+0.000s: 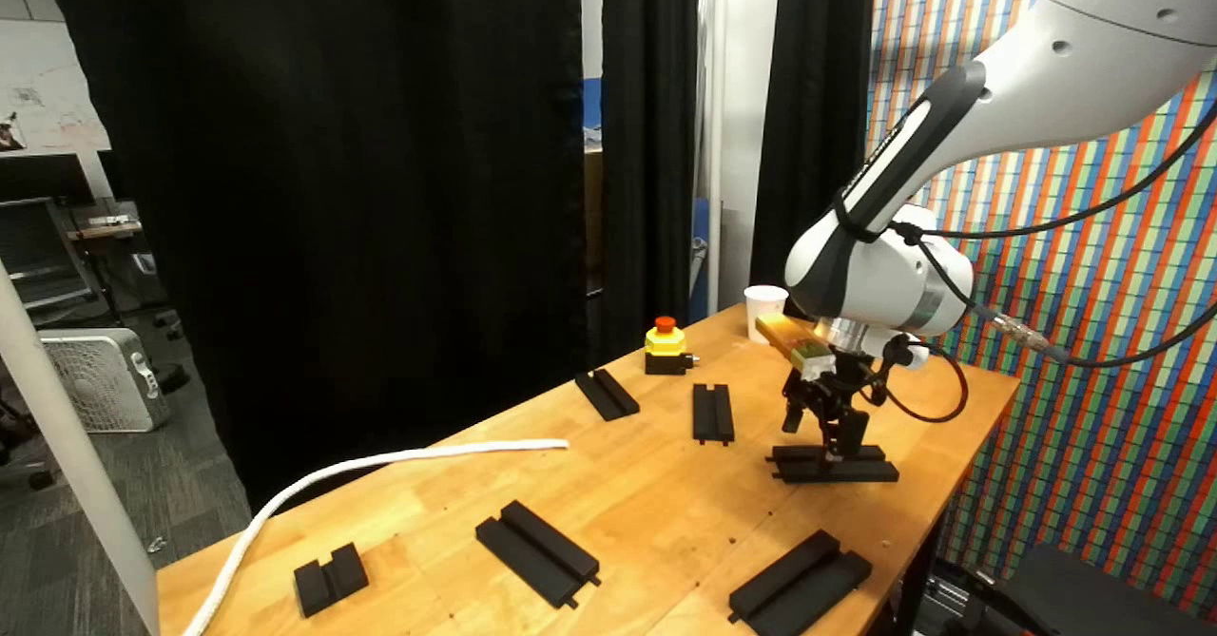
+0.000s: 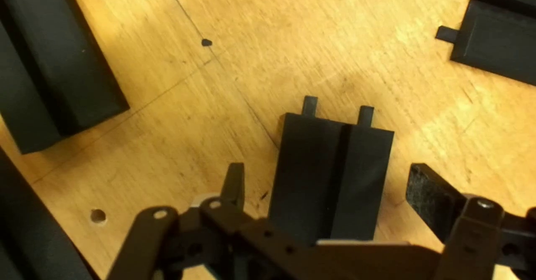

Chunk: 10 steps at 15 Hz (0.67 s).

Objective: Connect the pads

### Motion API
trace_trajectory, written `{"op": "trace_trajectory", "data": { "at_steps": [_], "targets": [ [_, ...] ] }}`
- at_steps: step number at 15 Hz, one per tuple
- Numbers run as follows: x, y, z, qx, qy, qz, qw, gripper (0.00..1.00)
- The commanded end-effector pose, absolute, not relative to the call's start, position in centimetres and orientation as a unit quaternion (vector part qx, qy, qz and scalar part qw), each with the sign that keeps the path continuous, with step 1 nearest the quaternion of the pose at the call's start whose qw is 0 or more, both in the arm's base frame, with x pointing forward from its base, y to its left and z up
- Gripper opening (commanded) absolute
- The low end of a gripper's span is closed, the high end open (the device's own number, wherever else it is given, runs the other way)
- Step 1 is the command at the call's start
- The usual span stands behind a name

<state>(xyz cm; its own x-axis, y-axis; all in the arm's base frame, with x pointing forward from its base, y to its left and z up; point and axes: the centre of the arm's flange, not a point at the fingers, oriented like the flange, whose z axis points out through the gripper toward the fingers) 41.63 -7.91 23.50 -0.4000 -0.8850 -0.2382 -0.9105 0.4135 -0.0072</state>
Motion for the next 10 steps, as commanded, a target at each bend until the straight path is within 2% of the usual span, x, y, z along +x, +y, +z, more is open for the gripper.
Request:
{"op": "trace_trajectory", "data": {
  "at_steps": [1,10],
  "targets": [
    [42.3,-8.3,22.6,-0.539,0.832,0.067,0.110,1.00],
    [42.8,-8.5,21.4,-0.539,0.836,0.071,0.082,1.00]
  ]
}}
